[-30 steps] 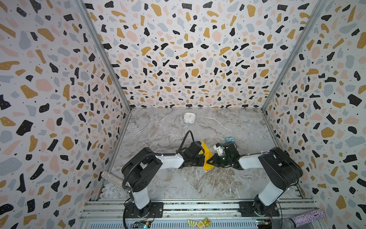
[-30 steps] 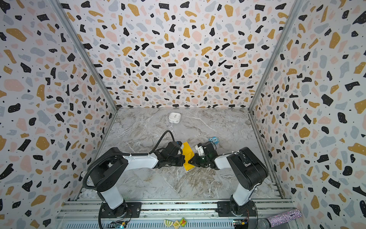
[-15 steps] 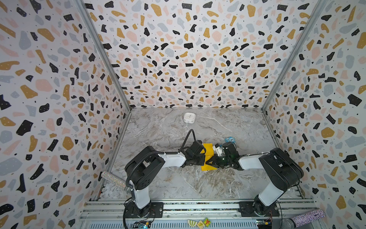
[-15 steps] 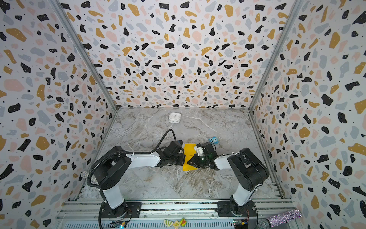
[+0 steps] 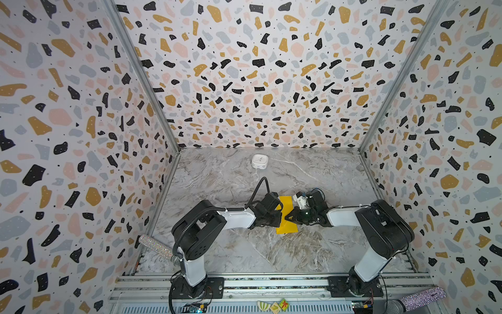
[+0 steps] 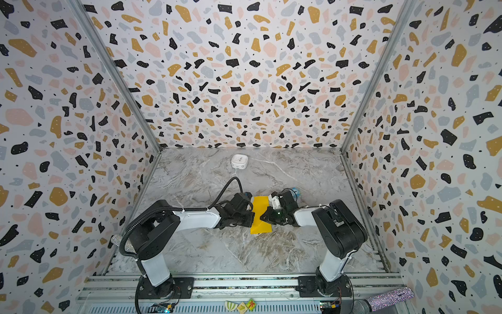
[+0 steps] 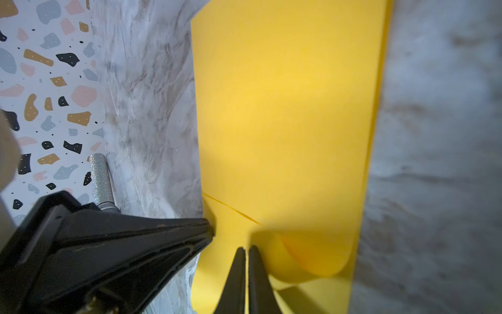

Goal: Fold a paper plane with a square sheet of paper (pick it up from the middle)

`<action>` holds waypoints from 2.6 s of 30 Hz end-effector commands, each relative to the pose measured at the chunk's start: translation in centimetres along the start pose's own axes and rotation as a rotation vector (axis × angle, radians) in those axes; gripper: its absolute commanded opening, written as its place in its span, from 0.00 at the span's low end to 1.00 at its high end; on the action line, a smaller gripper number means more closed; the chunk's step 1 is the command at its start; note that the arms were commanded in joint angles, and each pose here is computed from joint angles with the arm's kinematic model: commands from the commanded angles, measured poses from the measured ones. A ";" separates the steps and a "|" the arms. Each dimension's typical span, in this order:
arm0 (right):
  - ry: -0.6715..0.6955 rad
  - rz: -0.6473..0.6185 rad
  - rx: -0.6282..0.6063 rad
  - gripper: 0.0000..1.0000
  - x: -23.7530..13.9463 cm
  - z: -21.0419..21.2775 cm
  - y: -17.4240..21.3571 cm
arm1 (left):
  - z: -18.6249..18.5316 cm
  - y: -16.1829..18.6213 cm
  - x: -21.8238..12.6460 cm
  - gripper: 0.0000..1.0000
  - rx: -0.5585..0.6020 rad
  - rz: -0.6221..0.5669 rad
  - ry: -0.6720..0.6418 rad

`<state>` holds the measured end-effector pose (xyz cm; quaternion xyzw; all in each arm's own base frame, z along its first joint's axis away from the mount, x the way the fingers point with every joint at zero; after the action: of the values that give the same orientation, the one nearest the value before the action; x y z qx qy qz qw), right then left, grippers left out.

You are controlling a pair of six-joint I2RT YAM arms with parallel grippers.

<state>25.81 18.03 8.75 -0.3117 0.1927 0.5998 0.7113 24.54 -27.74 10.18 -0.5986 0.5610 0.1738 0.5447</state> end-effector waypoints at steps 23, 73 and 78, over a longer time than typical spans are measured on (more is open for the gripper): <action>0.104 0.001 0.101 0.06 0.0 -2.8 2.1 | -2.8 1.9 -0.3 0.00 0.068 0.083 0.011; 0.149 0.052 -0.113 0.04 -1.3 -4.1 1.0 | -1.2 6.0 0.3 0.00 0.179 0.189 -0.185; 0.206 0.019 -0.105 0.04 -2.3 -5.1 0.2 | -1.2 6.0 0.3 0.00 0.179 0.186 -0.184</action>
<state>25.97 15.45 8.31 -0.3602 0.1394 0.6226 0.6806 20.68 -29.90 10.33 -0.5360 0.5607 0.1593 0.6107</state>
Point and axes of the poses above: each gripper's point midway between its finger pads, its own x axis out along the fingers, its own z axis along the line the jaws close on, y = z × x, the point moved 10 cm from there along -x, back along the fingers, and after that the axes turned 2 degrees about x, right-handed, at the moved point
